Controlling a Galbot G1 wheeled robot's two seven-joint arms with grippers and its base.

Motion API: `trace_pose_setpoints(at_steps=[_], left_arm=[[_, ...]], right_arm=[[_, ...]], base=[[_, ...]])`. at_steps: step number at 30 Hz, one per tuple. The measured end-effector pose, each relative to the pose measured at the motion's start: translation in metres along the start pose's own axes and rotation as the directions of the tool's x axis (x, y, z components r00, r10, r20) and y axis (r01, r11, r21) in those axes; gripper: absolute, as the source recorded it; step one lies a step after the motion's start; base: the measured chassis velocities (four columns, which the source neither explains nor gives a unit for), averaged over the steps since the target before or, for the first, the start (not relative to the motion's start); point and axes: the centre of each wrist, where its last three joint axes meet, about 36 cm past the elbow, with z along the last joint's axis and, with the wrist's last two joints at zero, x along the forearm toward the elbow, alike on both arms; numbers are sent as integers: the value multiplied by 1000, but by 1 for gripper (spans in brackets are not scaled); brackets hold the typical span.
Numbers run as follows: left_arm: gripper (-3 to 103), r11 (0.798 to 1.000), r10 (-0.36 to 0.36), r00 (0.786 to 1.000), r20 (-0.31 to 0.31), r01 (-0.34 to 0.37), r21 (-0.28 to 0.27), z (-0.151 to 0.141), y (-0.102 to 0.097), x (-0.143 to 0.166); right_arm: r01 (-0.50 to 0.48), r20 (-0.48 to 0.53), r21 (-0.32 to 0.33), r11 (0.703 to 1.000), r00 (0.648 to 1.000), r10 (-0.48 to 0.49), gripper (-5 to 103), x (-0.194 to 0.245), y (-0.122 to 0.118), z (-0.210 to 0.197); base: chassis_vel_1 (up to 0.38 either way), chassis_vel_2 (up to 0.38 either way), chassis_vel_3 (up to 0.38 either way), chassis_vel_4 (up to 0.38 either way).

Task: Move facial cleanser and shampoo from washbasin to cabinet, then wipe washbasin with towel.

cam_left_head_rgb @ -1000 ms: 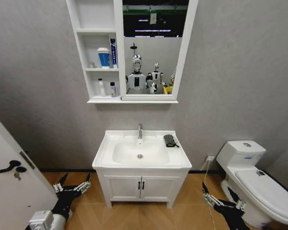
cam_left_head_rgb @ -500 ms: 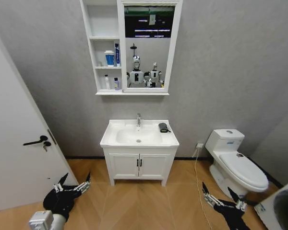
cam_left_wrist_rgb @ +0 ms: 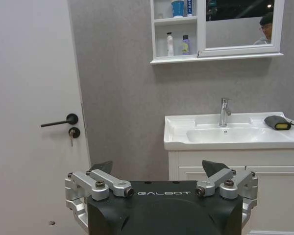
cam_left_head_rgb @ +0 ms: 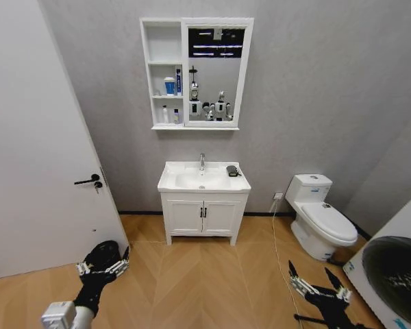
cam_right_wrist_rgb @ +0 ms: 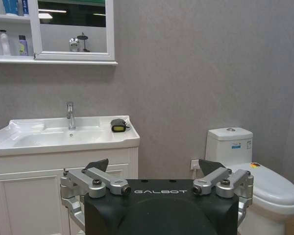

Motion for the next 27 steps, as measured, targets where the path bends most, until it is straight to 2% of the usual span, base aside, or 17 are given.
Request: trace_pose_setpoints(at_steps=[15, 27], left_arm=[[100, 1000, 0, 1000, 0, 0, 0, 0, 0, 0], [100, 1000, 0, 1000, 0, 0, 0, 0, 0, 0]], right_arm=[[0, 0, 0, 1000, 1000, 0, 100, 0, 0, 0], [0, 0, 0, 1000, 1000, 0, 100, 0, 0, 0]], base=[[-41, 5, 48, -6], [37, -113, -29, 121]])
